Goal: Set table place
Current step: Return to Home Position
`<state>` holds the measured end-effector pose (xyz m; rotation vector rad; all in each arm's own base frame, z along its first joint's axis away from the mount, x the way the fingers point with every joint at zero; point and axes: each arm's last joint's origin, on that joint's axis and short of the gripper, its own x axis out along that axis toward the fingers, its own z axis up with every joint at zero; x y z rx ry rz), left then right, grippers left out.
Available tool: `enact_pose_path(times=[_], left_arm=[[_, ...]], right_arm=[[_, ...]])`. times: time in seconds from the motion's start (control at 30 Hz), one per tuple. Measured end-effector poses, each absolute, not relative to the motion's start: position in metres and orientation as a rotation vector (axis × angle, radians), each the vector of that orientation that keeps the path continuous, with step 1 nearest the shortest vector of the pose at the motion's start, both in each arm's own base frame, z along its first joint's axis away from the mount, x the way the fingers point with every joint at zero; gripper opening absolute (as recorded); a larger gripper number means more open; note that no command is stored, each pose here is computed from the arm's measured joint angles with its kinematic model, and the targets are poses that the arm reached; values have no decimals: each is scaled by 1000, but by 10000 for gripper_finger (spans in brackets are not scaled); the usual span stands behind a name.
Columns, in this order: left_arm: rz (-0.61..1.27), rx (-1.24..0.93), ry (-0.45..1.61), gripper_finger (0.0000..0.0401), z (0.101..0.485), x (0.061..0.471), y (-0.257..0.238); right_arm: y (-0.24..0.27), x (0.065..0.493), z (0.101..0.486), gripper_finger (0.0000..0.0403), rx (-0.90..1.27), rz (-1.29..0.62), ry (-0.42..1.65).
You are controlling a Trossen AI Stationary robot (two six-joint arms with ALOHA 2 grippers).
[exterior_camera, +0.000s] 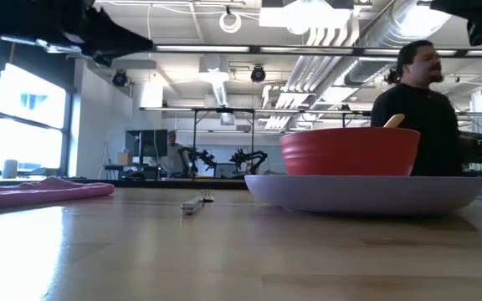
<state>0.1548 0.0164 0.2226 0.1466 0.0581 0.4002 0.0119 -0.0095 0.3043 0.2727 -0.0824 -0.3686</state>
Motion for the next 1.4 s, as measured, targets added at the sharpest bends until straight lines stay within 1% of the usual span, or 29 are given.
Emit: enact_pose_path(times=[0.2,0.27,0.4,0.47,0.57,0.73,0.83,0.97,1.07,1.4], left_arm=[[383,144,-23,0,197,140,15],[381,141,-36,0,188,136,15],[376,153,-76,0,178,130,14],[370,159,-62,0,176,129,14],[357,172,-45,0,174,129,14],[345,160,26,0,167,129,14],[332,149,8,0,169,129,13],[327,220,-49,0,176,127,13],[330,266,-44,0,177,125,13],[307,200,156,0,156,124,13]], right_arm=[[-10,36,284,0,290,-327,-126],[-11,46,268,0,309,-332,-89],[-12,61,248,0,363,-328,-100],[-12,67,236,0,384,-333,-78],[-13,72,228,0,405,-331,-92],[-13,81,205,0,486,-320,-35],[-13,85,192,0,514,-311,-16],[-13,87,185,0,522,-315,-8],[-13,88,183,0,507,-319,11],[-14,87,176,0,495,-358,68]])
